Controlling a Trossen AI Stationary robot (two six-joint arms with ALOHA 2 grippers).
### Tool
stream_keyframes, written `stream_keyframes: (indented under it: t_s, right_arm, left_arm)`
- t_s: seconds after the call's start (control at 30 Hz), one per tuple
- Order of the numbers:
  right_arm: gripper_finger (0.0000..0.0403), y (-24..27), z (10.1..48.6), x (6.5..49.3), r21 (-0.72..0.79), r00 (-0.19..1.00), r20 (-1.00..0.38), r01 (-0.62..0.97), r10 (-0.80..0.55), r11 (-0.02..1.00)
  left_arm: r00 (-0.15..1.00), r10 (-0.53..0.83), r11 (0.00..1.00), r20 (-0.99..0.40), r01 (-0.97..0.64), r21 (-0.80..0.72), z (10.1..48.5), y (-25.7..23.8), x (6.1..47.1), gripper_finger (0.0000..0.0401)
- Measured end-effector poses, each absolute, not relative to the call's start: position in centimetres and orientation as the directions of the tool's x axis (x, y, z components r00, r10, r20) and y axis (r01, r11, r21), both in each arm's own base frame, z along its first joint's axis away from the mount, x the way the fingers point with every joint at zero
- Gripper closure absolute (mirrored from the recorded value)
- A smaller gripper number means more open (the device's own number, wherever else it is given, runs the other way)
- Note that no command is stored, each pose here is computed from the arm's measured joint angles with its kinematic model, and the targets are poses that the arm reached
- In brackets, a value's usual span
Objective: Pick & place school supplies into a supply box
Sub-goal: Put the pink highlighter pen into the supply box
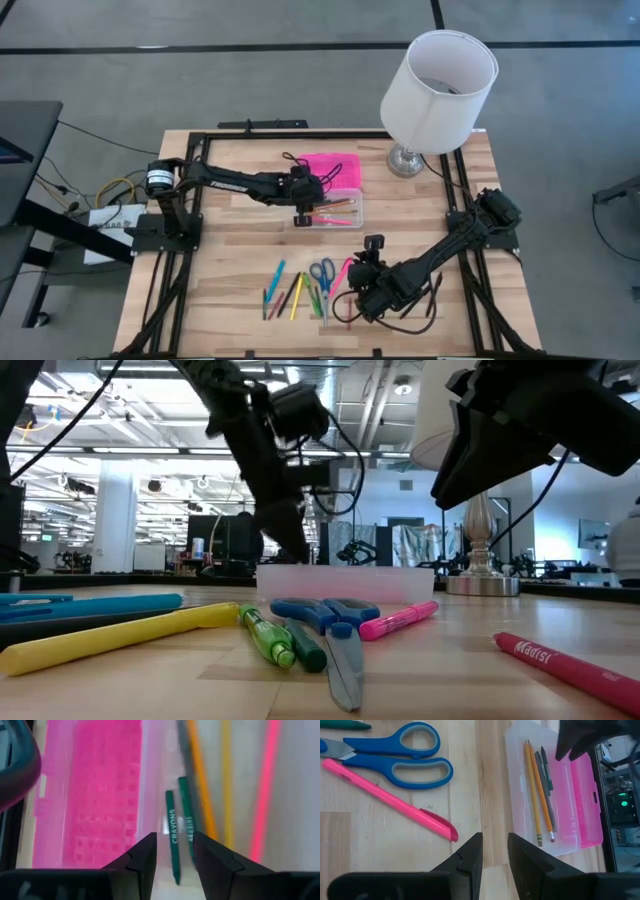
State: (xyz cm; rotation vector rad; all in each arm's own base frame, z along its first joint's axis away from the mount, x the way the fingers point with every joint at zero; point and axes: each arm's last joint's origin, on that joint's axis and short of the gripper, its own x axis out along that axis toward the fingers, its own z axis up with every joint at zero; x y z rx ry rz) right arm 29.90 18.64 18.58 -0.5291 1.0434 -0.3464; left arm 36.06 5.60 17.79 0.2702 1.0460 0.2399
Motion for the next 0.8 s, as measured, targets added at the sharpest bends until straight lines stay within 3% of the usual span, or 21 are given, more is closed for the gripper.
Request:
stream_keyframes:
  t_s: [0.37, 0.6, 0.8]
  right_arm:
    - [0.0317, 19.7, 18.3, 29.8, -0.502, 0.494, -0.76, -0.034, -0.422, 0.864]
    - [0.0317, 20.6, 16.5, 30.8, -0.411, 0.573, -0.806, -0.362, -0.148, 0.837]
    - [0.0317, 18.9, 16.3, 32.0, -0.361, 0.533, -0.842, -0.449, -0.079, 0.817]
  left_arm:
    - [0.516, 0.161, 0.972, -0.842, 0.066, 0.227, 25.0, -2.1, 31.6, 0.028]
    - [0.632, 0.134, 0.966, -0.763, 0.089, 0.244, 26.0, -7.6, 26.5, 0.0281]
    - [0.751, 0.138, 0.967, -0.646, 0.04, 0.253, 25.0, -10.0, 22.2, 0.0281]
